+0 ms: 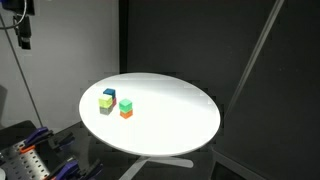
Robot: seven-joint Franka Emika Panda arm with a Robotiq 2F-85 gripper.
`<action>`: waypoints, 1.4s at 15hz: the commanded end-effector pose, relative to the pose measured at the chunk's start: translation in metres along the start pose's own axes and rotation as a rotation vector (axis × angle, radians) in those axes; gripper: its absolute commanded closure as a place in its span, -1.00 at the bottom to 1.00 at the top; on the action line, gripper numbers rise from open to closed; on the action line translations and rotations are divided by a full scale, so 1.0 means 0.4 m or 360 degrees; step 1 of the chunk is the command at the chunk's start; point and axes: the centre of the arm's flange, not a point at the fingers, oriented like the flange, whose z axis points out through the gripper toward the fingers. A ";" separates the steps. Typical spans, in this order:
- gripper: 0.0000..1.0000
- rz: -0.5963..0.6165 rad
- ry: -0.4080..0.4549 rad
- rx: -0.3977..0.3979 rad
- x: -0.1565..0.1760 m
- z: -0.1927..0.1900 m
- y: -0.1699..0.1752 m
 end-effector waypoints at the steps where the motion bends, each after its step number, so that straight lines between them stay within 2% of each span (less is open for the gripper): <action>1: -1.00 -0.0030 -0.0013 0.0034 0.014 -0.015 0.009; 7: -1.00 -0.0157 -0.0025 0.0164 0.066 -0.055 0.049; 14: -1.00 -0.0401 0.0152 0.0316 0.181 -0.091 0.080; 21: -1.00 -0.0463 0.0290 0.0400 0.329 -0.050 0.089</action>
